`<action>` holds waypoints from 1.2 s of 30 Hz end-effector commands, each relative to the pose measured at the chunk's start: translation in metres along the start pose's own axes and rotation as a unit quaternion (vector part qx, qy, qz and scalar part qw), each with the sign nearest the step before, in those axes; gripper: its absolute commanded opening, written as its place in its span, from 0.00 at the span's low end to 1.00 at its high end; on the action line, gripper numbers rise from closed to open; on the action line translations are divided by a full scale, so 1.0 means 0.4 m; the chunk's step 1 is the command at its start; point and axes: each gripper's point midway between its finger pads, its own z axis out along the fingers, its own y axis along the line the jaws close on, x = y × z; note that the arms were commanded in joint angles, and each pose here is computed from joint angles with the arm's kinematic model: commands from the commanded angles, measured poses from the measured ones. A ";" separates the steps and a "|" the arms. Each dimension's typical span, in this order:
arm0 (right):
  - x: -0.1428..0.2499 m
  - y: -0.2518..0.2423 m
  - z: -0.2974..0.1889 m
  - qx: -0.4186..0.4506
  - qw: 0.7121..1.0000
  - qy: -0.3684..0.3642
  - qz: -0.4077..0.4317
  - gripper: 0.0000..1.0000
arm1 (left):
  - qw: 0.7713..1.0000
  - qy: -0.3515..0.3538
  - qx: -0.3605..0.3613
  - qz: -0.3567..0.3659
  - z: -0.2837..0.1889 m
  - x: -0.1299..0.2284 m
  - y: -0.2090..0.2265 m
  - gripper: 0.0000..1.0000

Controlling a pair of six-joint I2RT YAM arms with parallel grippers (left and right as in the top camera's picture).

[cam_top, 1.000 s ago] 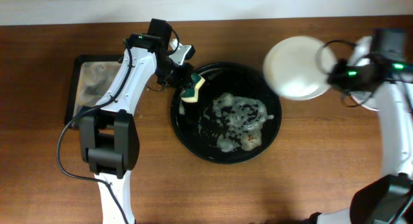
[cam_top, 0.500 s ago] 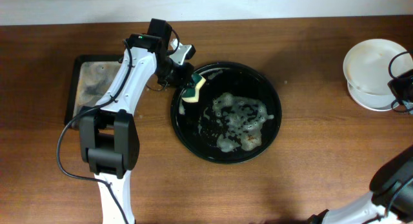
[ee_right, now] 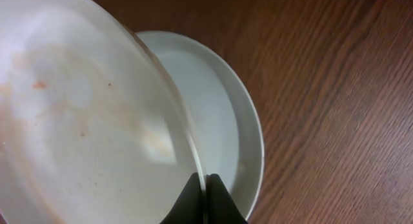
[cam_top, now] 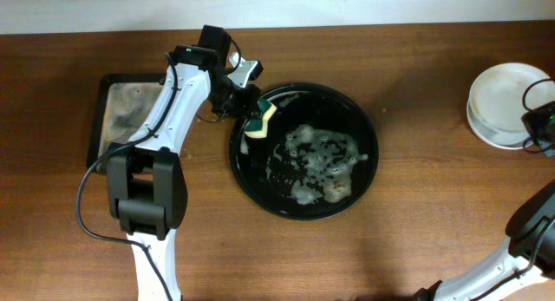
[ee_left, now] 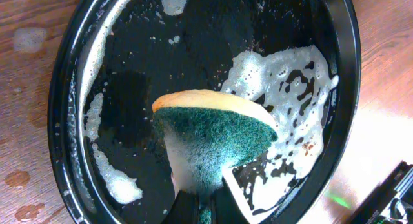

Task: Clean dirty plates on tray and stack at the side
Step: 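Carry the plate right and stack it on the cleaned plates, then return the sponge to the soap tray with the left gripper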

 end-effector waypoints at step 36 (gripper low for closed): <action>0.708 0.445 -0.791 -0.335 0.805 0.203 -0.445 0.60 | 0.933 -0.116 -0.294 -0.169 -0.518 0.155 0.470 0.00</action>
